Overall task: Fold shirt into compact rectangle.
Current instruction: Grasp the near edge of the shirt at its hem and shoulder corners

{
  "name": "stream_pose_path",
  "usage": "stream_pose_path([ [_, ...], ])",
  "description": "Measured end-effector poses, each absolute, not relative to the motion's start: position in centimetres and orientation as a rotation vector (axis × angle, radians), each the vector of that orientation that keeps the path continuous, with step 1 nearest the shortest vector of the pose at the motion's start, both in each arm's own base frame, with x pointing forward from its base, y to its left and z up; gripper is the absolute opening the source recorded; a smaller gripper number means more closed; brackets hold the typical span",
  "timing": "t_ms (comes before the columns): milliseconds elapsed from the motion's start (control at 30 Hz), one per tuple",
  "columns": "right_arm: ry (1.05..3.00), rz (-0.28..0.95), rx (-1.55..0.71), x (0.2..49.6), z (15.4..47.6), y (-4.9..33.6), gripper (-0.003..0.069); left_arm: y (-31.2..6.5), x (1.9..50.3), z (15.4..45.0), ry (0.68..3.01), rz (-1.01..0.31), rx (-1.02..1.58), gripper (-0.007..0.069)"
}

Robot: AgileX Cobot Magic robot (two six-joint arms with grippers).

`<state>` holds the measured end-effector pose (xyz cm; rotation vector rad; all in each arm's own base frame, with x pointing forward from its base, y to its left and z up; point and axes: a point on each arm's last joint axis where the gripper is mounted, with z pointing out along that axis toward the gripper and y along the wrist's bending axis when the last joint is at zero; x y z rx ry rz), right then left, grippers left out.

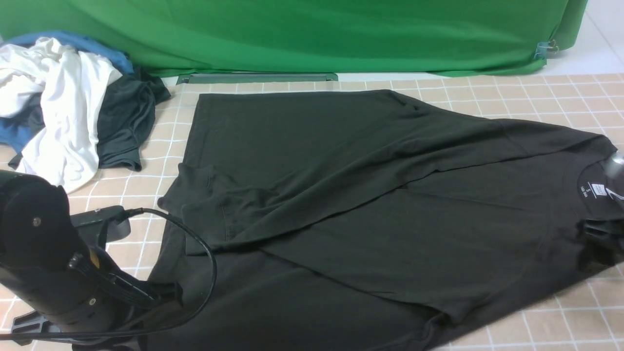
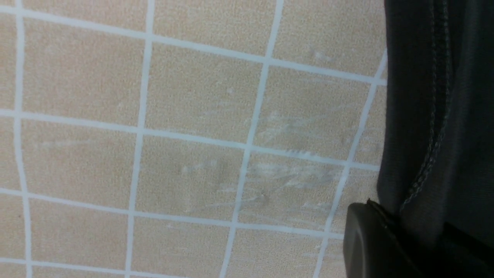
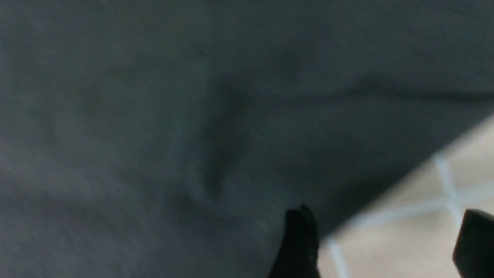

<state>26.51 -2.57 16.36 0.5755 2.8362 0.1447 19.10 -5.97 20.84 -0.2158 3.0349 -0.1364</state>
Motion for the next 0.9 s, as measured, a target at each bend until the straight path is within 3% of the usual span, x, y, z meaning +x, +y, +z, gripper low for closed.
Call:
stream_pose_path([
  [167,2.818,0.165,0.533,27.3,15.6,-1.3,0.0504,-6.0,19.1,20.8,3.034,-0.137,-0.214,0.0030],
  [333,2.815,0.164,0.502,27.6,15.2,-0.8,0.0391,-6.0,19.1,20.8,3.034,-0.136,-0.204,0.0030],
  [533,2.814,0.158,0.485,27.7,15.2,-0.8,0.0328,-6.0,19.1,20.8,3.035,-0.137,-0.203,0.0030],
  [600,2.816,0.153,0.465,27.7,15.2,-0.8,0.0270,-6.0,19.1,20.8,3.035,-0.137,-0.203,0.0030],
  [667,2.816,0.151,0.453,27.7,15.1,-0.9,0.0168,-6.0,19.1,20.8,3.031,-0.138,-0.203,0.0030],
  [700,2.816,0.151,0.452,27.7,15.1,-0.9,0.0168,-6.0,19.1,20.8,3.031,-0.139,-0.203,0.0030],
  [733,2.820,0.148,0.429,27.7,15.1,-0.8,0.0080,-6.0,19.2,20.8,3.030,-0.139,-0.203,0.0030],
  [900,2.864,0.143,0.381,27.4,15.1,-0.8,0.0030,-6.0,19.1,20.8,3.032,-0.138,-0.192,0.0030],
])
